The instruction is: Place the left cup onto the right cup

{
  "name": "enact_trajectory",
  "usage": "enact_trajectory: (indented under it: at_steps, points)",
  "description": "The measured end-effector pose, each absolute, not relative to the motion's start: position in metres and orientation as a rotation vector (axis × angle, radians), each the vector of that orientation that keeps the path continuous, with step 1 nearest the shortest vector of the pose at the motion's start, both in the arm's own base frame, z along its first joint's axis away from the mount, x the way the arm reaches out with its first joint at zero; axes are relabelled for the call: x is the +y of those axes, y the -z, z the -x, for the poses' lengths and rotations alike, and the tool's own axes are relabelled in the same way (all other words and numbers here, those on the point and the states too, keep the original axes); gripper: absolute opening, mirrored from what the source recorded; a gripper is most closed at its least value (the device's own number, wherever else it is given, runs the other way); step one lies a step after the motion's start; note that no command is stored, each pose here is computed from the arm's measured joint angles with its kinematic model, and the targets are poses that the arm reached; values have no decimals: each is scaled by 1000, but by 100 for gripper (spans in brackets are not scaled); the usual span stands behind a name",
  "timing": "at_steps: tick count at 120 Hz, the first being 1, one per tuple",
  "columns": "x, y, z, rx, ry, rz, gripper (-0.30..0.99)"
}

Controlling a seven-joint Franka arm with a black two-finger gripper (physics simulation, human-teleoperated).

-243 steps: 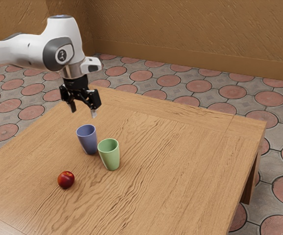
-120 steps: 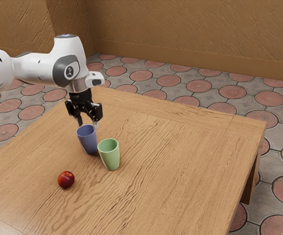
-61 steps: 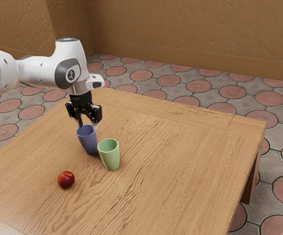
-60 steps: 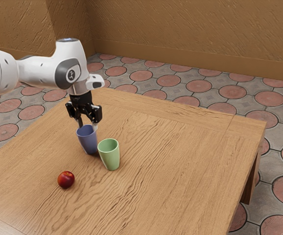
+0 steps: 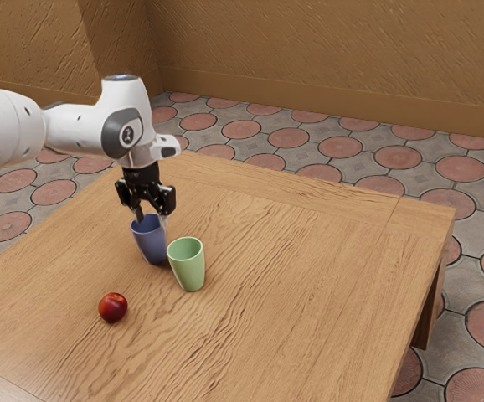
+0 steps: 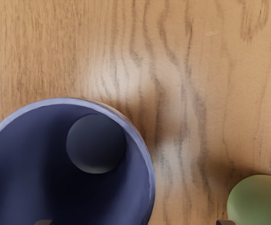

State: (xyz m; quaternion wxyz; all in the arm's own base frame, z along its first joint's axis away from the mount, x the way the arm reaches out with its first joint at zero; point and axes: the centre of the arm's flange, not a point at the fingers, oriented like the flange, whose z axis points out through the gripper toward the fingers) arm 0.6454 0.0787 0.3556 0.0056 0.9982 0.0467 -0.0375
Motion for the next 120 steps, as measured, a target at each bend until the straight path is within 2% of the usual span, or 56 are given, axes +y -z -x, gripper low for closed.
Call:
enact_trajectory:
  at_steps: [69, 120]
  points:
    - [84, -328, -653, 134, 138, -3125, 40]
    - [85, -328, -656, 133, 130, -3121, 12]
